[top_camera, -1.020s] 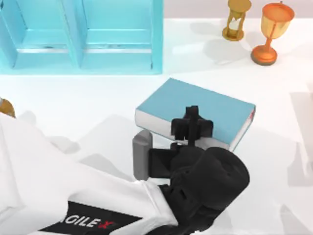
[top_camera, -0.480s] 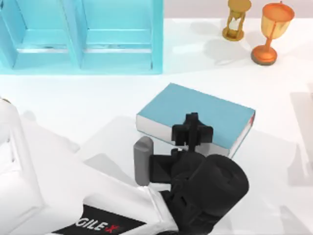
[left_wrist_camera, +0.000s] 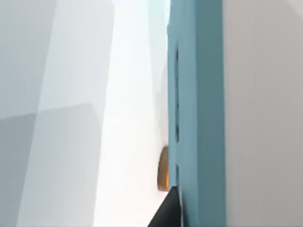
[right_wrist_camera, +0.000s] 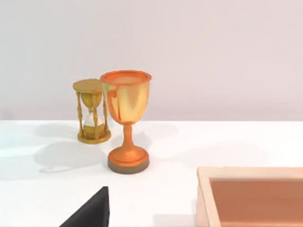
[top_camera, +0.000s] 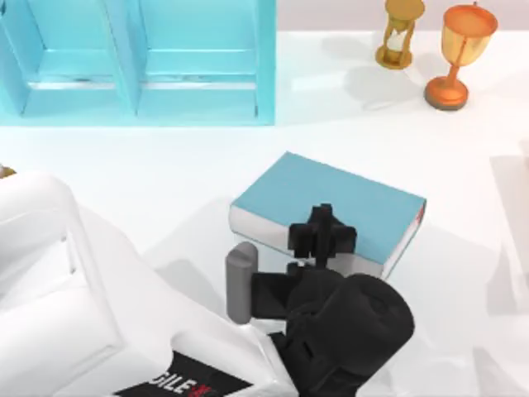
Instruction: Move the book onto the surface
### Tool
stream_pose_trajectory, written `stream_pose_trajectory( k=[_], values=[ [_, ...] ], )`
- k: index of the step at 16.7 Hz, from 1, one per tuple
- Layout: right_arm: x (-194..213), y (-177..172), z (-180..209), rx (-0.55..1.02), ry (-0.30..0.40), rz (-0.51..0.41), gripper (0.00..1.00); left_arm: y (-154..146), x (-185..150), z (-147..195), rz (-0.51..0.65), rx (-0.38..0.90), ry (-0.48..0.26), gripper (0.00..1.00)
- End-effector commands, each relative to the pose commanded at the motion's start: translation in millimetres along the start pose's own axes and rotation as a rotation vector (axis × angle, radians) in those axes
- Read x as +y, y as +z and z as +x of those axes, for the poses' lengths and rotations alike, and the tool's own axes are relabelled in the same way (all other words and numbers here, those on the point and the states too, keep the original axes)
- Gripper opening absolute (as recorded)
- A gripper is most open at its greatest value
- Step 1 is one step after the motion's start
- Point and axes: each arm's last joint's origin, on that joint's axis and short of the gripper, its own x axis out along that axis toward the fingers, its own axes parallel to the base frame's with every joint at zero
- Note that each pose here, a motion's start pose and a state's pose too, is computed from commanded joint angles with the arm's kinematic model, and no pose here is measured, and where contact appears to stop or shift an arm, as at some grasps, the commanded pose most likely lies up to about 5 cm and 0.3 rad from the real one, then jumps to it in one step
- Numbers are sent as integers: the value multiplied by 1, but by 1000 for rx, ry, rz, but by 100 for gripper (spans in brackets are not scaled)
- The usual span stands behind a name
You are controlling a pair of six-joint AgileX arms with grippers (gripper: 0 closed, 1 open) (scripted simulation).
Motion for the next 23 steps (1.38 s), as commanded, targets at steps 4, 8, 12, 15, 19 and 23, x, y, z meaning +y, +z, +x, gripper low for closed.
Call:
stream_pose_trajectory(
  k=[4,8,12,15,19,23],
  values=[
    [0,0,0,0,0,0,100,0,0,0,0,0,0,38],
    [0,0,0,0,0,0,100,0,0,0,0,0,0,68],
    [0,0,0,0,0,0,100,0,0,0,0,0,0,98],
    [0,0,0,0,0,0,100,0,0,0,0,0,0,100],
    [0,0,0,0,0,0,100,0,0,0,0,0,0,100],
    [0,0,0,0,0,0,100,-1,1,-2,-2,1,3,100]
  ],
)
